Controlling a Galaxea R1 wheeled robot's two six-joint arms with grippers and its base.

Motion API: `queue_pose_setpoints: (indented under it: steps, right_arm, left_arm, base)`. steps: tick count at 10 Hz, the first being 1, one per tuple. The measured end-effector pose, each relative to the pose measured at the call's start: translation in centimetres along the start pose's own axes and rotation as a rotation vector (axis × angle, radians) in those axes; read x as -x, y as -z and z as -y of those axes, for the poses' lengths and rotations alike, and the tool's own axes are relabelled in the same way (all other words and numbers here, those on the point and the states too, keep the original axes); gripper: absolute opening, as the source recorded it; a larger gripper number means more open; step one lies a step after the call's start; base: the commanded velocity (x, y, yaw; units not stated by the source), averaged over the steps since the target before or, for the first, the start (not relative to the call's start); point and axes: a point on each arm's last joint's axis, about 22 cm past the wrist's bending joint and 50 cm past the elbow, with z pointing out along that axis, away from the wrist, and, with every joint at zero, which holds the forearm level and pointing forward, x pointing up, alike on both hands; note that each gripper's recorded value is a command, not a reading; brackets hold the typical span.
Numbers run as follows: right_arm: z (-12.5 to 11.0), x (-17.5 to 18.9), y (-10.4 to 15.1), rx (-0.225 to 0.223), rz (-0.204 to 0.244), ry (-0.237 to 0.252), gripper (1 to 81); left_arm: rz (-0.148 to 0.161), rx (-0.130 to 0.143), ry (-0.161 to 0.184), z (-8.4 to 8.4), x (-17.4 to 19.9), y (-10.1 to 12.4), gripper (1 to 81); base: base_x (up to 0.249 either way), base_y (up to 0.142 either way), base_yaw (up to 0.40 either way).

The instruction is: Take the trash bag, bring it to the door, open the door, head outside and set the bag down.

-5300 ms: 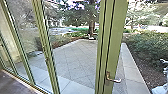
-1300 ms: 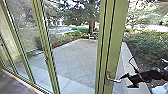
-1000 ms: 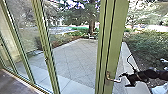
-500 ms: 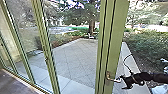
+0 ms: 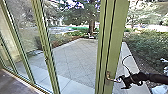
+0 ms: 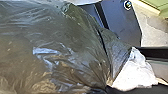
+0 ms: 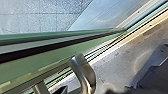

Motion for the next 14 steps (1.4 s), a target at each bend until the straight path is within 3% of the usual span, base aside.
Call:
queue_pose_setpoints:
  steps: [4,7,10,14]
  right_arm:
    - [-0.1,0.3,-2.3,0.024,0.001,-0.013,81.1]
    - [-1.9,-1.0,-4.5,0.065,-0.026,-0.05,81.1]
    - [-2.0,-2.2,-5.5,0.075,-0.054,-0.066,81.1]
    - [-2.7,-3.9,-7.7,0.107,-0.112,-0.055,81.1]
  left_arm:
    - [-0.003,0.0,0.0,0.0,-0.1,0.0,1.0]
    - [-0.002,-0.001,0.0,0.0,0.0,0.0,1.0]
    - [-0.001,0.0,0.0,0.0,0.2,0.0,1.0]
    - [0.003,0.002,0.003,-0.4,1.1,-0.2,1.0]
  base:
    - [0.0,0.0,0.0]
    - [0.0,0.0,0.0]
    - [0.0,0.0,0.0]
    - [0.0,0.0,0.0]
